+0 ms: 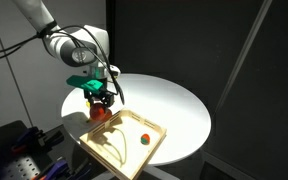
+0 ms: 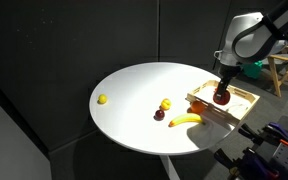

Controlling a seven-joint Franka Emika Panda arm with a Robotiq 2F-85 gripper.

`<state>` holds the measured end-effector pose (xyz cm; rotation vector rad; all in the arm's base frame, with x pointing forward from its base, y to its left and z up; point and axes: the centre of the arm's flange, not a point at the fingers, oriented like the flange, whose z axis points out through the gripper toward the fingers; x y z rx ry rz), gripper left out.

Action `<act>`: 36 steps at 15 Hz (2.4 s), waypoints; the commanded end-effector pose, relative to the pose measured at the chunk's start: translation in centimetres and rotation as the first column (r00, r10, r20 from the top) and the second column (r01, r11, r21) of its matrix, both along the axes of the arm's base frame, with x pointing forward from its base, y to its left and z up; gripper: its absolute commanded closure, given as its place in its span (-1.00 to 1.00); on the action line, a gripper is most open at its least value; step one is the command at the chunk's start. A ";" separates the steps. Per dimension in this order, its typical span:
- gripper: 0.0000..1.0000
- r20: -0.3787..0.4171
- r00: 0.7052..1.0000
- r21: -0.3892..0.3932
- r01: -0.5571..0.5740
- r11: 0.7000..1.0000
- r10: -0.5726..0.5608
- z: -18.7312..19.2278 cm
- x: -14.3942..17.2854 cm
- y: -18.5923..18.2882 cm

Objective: Remove the big red tomato from the box

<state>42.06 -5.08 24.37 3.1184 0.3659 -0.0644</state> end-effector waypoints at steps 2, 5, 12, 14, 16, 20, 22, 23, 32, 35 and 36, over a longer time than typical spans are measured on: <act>-0.62 0.000 1.000 0.000 0.000 1.000 0.000 0.0 0.0 0.0; -0.62 0.000 1.000 0.000 0.000 1.000 0.000 0.0 0.0 0.0; -0.12 0.008 1.000 0.004 0.001 1.000 -0.001 1.0 0.3 0.2; -0.12 0.013 1.000 0.004 0.000 1.000 0.000 1.6 0.7 0.5; -0.12 0.017 1.000 0.001 -0.004 1.000 0.004 2.1 1.3 1.0; -0.12 0.002 1.000 -0.011 -0.029 1.000 0.029 2.7 2.6 2.9; -0.12 -0.015 0.999 -0.021 -0.041 0.999 0.041 2.8 3.2 4.1; -0.12 -0.020 0.999 -0.030 -0.044 0.999 0.044 2.8 3.4 4.7; -0.12 -0.001 0.998 -0.084 -0.060 0.995 0.060 1.4 5.3 8.9; -0.12 -0.001 1.000 -0.075 -0.012 0.997 0.012 0.3 6.1 9.7; -0.12 0.002 1.000 -0.074 0.006 0.997 -0.006 0.0 6.3 9.8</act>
